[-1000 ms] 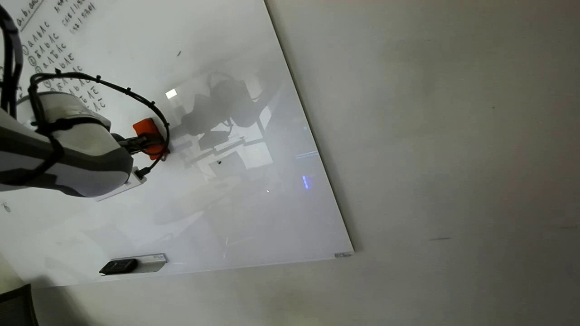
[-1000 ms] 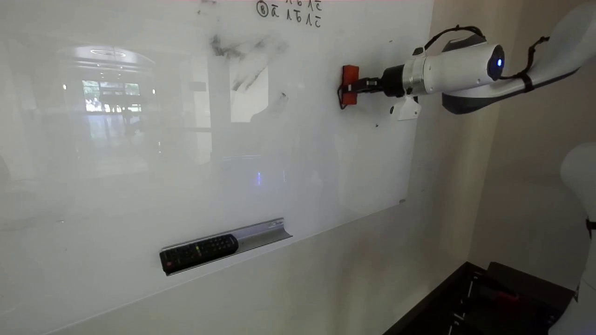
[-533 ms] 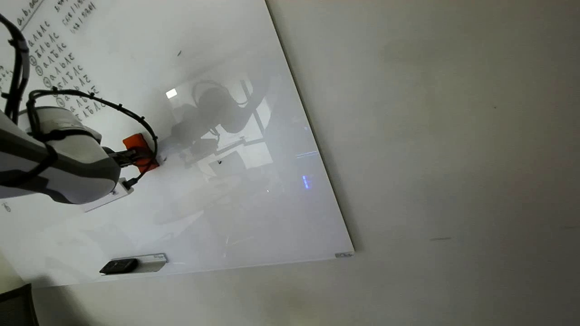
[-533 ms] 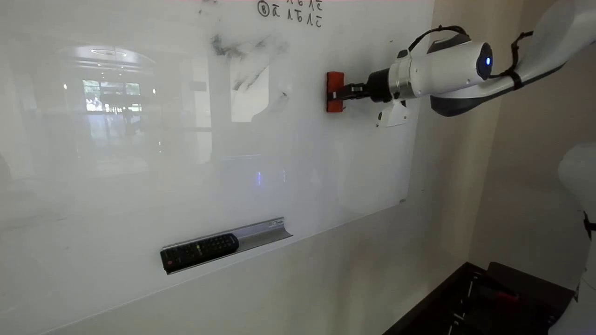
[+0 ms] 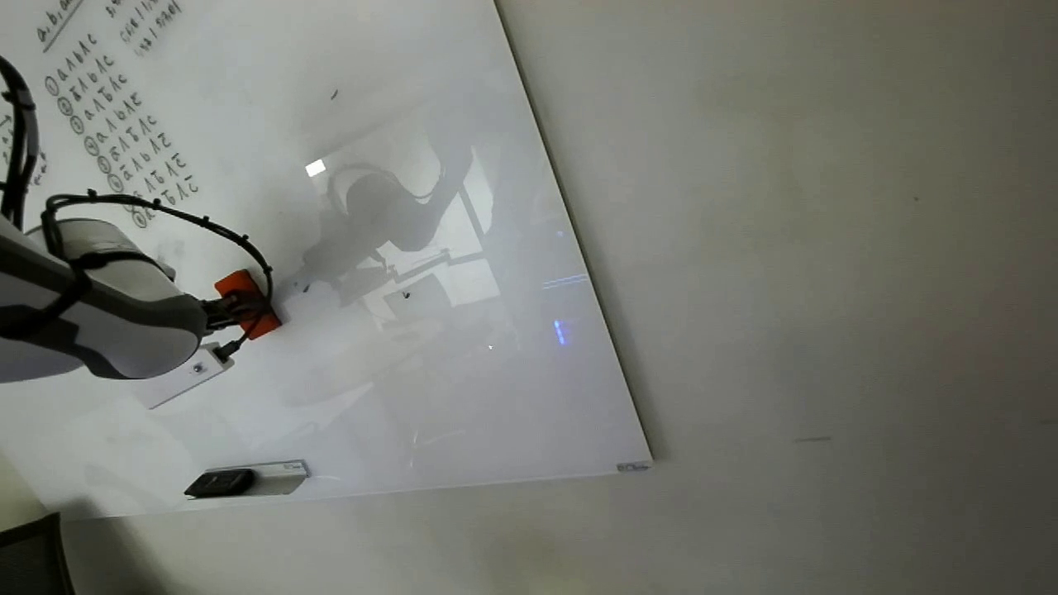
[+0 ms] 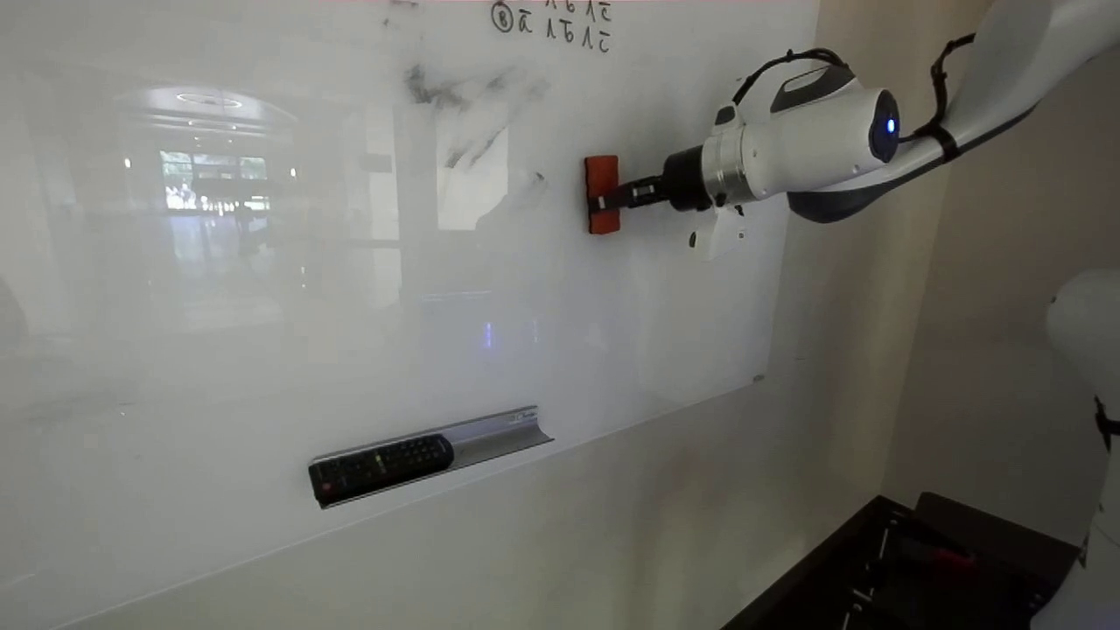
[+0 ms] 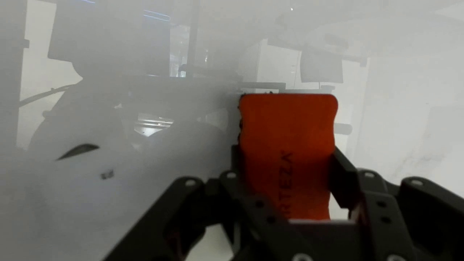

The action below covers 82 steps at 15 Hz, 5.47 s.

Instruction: Wipe the writing on the board with the orange duster.

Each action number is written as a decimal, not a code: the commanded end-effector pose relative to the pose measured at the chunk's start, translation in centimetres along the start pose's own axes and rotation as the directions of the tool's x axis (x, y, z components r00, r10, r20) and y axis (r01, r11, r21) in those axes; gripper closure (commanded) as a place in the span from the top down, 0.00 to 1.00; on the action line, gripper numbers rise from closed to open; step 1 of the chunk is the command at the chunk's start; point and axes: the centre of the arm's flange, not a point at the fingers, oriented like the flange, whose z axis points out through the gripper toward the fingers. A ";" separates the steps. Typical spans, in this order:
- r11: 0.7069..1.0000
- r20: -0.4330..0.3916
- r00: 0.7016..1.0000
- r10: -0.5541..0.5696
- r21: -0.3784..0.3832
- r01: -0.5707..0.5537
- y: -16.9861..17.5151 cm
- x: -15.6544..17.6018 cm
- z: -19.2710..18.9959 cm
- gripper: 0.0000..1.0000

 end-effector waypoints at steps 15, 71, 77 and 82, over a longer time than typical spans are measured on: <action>0.965 0.000 0.996 0.084 -0.248 -0.082 9.3 -0.9 -4.9 0.31; 0.980 0.308 0.933 0.185 -0.132 -0.151 -21.8 -17.5 10.8 0.31; 0.978 0.260 0.947 0.191 -0.138 -0.159 -21.7 -19.1 11.3 0.31; 0.976 0.182 0.965 0.189 -0.143 -0.165 -22.0 -20.4 11.7 0.31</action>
